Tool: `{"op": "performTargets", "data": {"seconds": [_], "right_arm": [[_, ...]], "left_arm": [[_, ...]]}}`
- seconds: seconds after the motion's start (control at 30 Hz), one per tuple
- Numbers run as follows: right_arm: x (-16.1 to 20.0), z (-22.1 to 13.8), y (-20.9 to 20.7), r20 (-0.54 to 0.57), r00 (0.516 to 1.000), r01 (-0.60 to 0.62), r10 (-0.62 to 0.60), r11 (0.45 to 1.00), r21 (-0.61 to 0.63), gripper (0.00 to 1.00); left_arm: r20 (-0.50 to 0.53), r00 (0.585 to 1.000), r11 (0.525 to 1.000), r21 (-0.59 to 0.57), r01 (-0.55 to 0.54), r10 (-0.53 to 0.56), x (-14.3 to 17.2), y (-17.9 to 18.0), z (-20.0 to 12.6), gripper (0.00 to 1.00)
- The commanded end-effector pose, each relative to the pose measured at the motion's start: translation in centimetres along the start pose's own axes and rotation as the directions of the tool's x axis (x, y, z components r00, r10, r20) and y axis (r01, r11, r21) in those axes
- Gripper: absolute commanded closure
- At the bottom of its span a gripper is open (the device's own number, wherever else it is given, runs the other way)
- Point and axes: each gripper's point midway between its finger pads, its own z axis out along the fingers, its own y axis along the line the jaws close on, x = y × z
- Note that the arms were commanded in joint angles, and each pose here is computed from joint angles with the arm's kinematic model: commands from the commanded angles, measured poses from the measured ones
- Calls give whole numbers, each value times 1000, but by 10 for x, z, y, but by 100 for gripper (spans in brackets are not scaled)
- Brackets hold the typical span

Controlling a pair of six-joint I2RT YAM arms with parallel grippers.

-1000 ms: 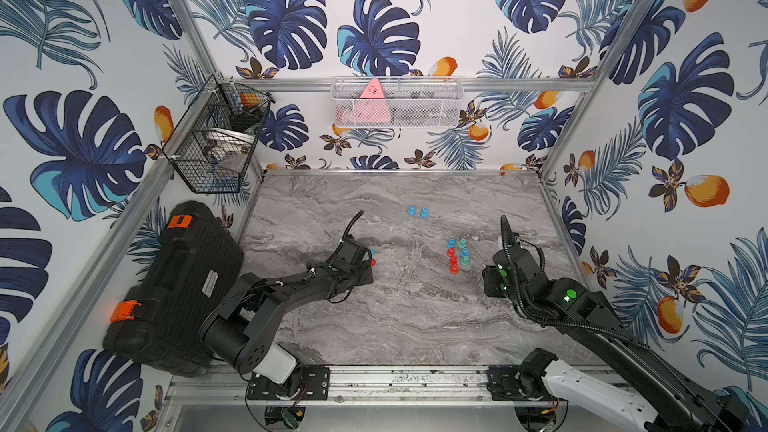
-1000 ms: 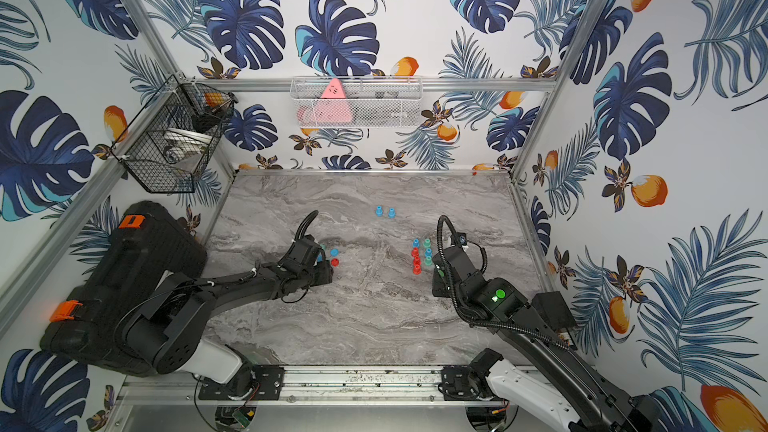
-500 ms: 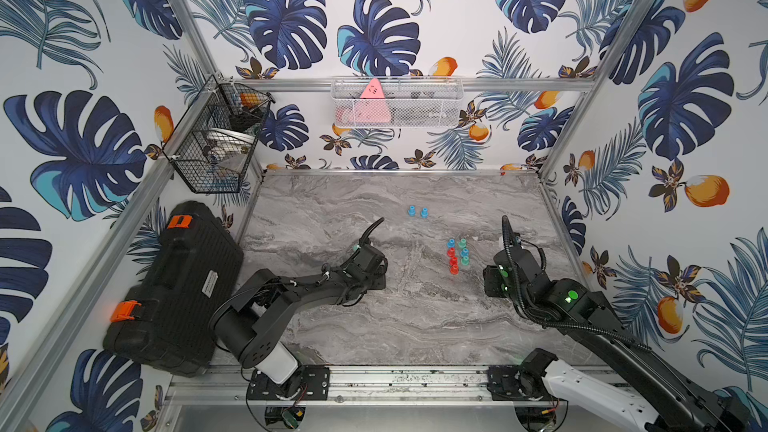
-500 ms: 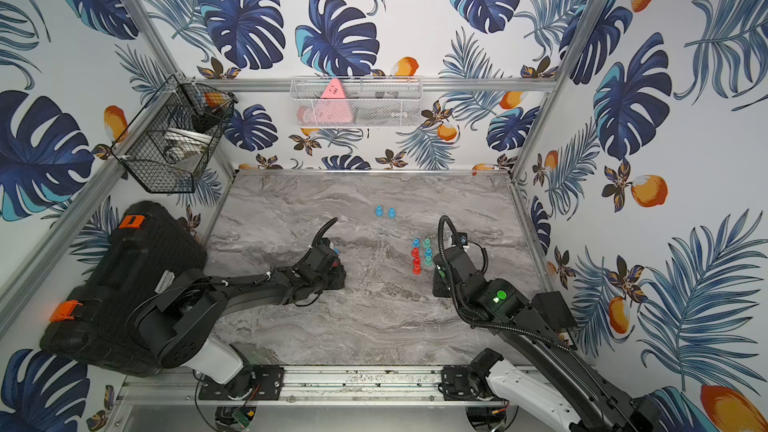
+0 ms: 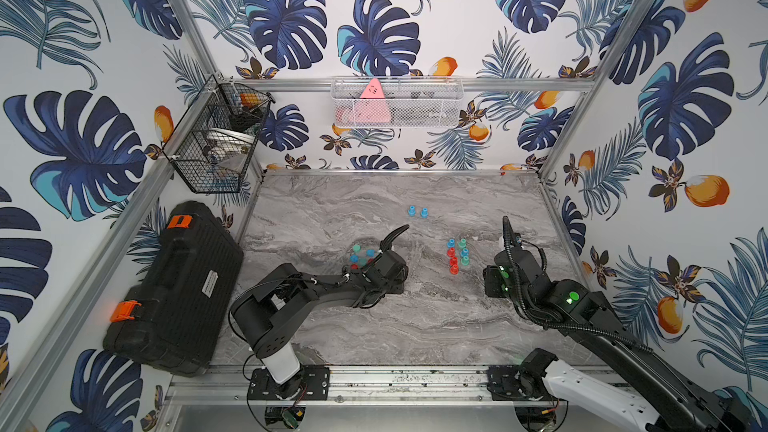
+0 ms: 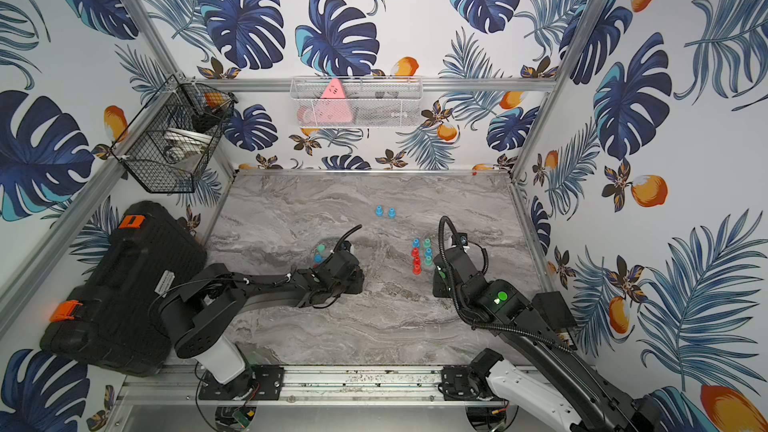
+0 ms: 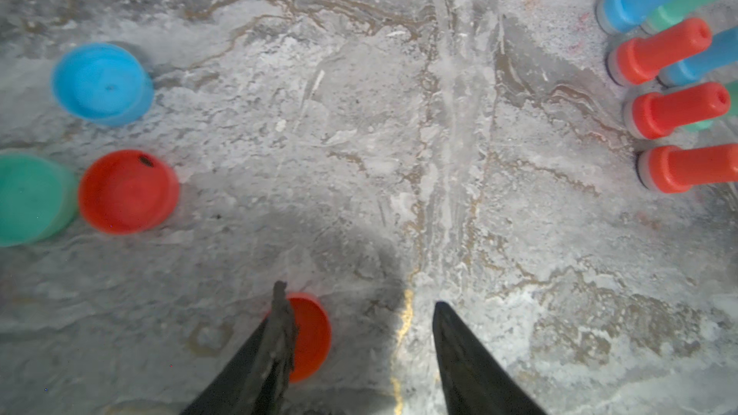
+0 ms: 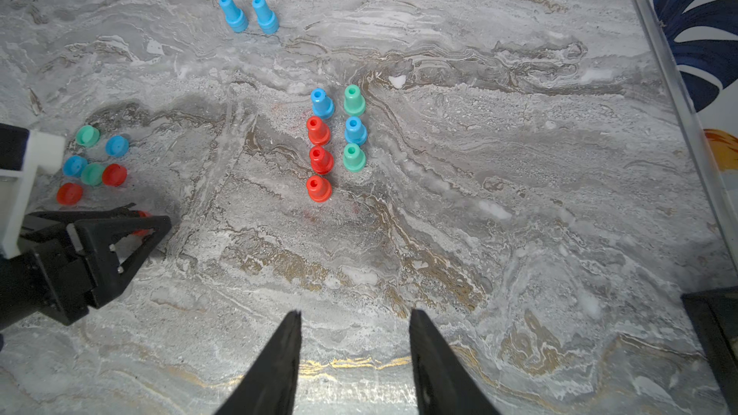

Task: Close the stamp cap
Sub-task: Move the cover to the center of the board.

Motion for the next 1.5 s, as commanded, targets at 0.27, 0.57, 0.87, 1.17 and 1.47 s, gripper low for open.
{"op": "performTargets", "data": {"seconds": [0.27, 0.57, 0.87, 1.17, 1.47], "right_arm": [[-2, -1, -2, 12, 1000, -11, 10, 1000, 11, 52], [-2, -2, -2, 13, 1000, -10, 10, 1000, 10, 52], [-2, -3, -3, 20, 1000, -11, 10, 1000, 10, 52], [-2, -4, -3, 21, 1000, -11, 10, 1000, 11, 52], [-2, -5, -2, 25, 1000, -9, 8, 1000, 9, 52]], "left_arm": [[-129, 991, 999, 0, -48, 47, 33, -24, 8, 40], [-109, 991, 997, 17, -81, 82, 24, -43, 4, 40], [-60, 992, 993, 47, -109, 112, 2, -63, -14, 40], [-3, 990, 987, 89, -137, 138, -23, -78, -50, 40], [36, 982, 978, 90, -188, 185, -34, -65, -102, 39]]}}
